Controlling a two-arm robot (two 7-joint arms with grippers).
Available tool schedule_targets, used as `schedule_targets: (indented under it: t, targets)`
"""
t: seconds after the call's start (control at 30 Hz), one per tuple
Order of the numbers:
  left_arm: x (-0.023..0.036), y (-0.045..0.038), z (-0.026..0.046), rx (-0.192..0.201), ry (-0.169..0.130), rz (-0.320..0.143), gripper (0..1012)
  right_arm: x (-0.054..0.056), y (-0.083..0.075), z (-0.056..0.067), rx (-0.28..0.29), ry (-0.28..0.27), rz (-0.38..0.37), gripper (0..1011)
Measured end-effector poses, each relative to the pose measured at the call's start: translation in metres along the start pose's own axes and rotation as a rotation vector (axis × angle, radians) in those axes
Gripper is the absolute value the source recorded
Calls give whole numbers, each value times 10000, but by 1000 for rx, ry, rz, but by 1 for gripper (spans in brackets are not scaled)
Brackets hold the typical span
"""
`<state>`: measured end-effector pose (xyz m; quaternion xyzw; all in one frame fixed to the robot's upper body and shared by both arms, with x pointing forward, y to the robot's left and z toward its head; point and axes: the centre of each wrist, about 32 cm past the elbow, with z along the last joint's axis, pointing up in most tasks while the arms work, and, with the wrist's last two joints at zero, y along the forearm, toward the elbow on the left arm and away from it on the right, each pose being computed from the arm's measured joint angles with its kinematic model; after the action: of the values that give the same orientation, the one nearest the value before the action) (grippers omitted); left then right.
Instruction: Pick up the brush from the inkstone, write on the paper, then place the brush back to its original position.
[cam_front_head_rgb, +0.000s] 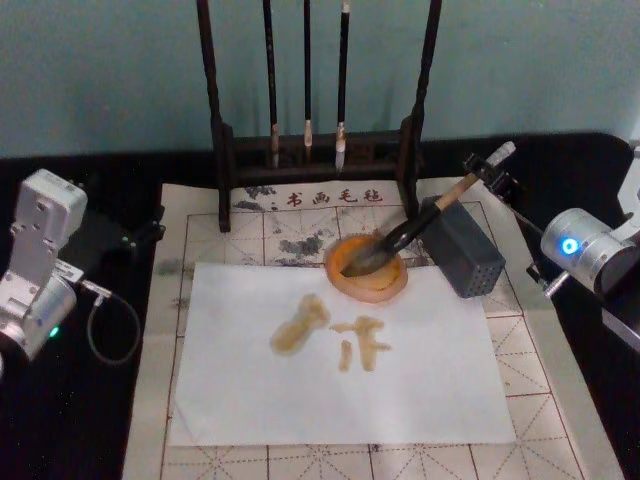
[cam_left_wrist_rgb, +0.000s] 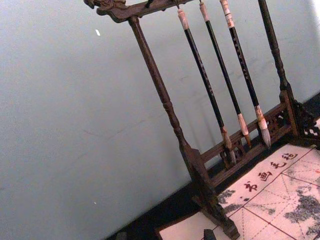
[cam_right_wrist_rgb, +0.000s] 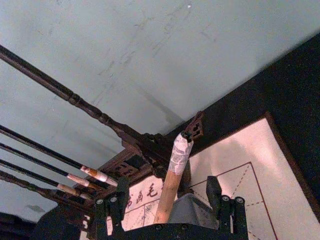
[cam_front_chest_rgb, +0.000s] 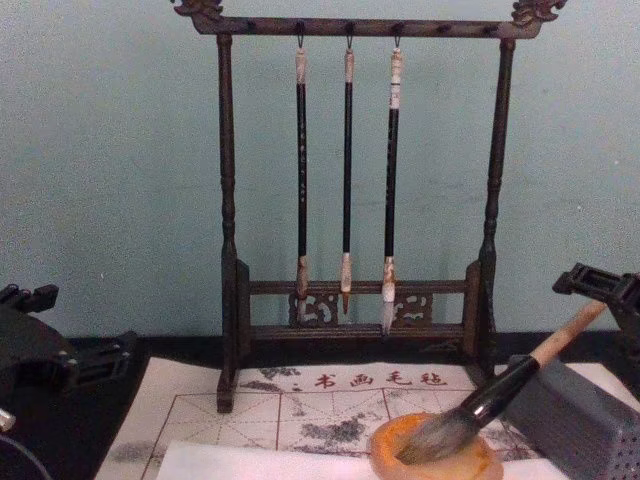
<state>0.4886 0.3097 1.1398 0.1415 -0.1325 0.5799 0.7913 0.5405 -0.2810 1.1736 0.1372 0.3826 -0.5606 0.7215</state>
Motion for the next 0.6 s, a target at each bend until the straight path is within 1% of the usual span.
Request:
schedule_targets:
  t: [0.3,0.6]
  targets:
    - [0,0,0,0,0,0,1001,-41,70,-22,3,25,5,1002]
    - [0,0,0,0,0,0,1001,-77,111,-41,1,32,8,1002]
